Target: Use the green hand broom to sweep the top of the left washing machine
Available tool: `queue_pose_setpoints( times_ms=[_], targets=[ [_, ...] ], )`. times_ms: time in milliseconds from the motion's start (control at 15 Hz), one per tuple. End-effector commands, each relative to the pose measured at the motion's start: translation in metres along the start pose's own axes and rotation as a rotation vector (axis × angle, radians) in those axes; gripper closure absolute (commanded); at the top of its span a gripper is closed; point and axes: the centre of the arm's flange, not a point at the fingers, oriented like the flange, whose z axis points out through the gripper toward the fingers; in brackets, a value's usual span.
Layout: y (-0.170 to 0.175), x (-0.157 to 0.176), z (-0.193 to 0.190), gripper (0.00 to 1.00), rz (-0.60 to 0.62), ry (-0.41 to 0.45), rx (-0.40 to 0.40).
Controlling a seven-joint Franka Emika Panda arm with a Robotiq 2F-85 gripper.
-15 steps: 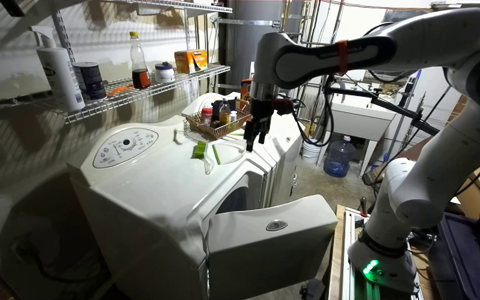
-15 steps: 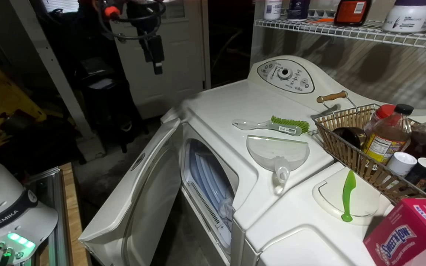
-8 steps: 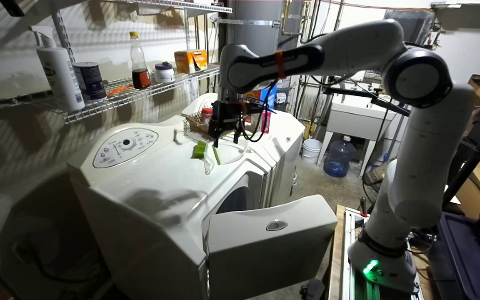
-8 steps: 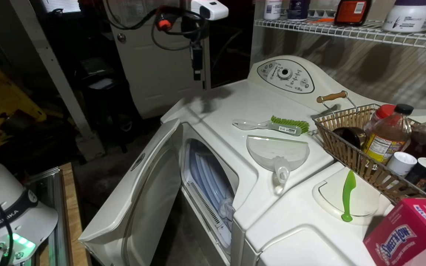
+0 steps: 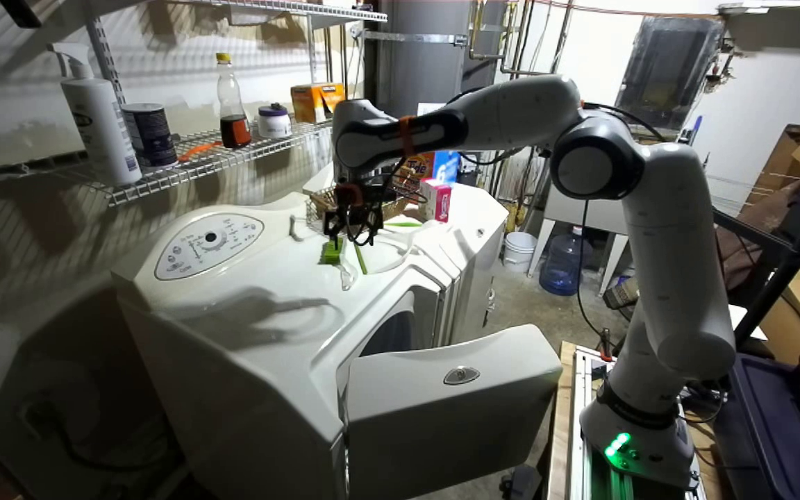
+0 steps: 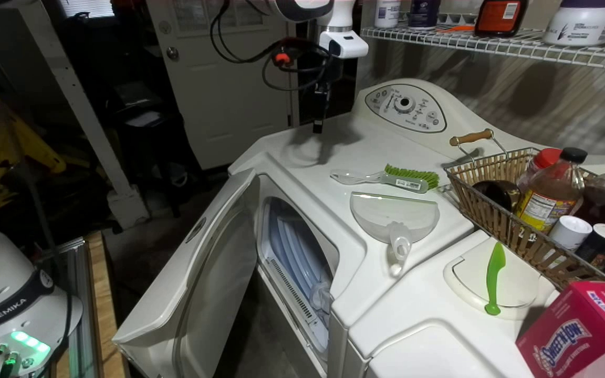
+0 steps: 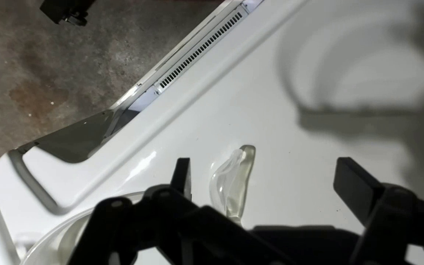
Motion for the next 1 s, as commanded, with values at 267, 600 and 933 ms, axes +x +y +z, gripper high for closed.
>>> queue_pose_setpoints(
  times_ms=[267,600,933],
  targets=[
    [-0.013,0.012,0.017,0.0,0.011,0.012,-0.038],
    [-0.02,0.043,0.044,0.0,0.123,0.046,-0.023],
    [-0.021,0.066,0.093,0.0,0.161,0.065,-0.021]
  ],
)
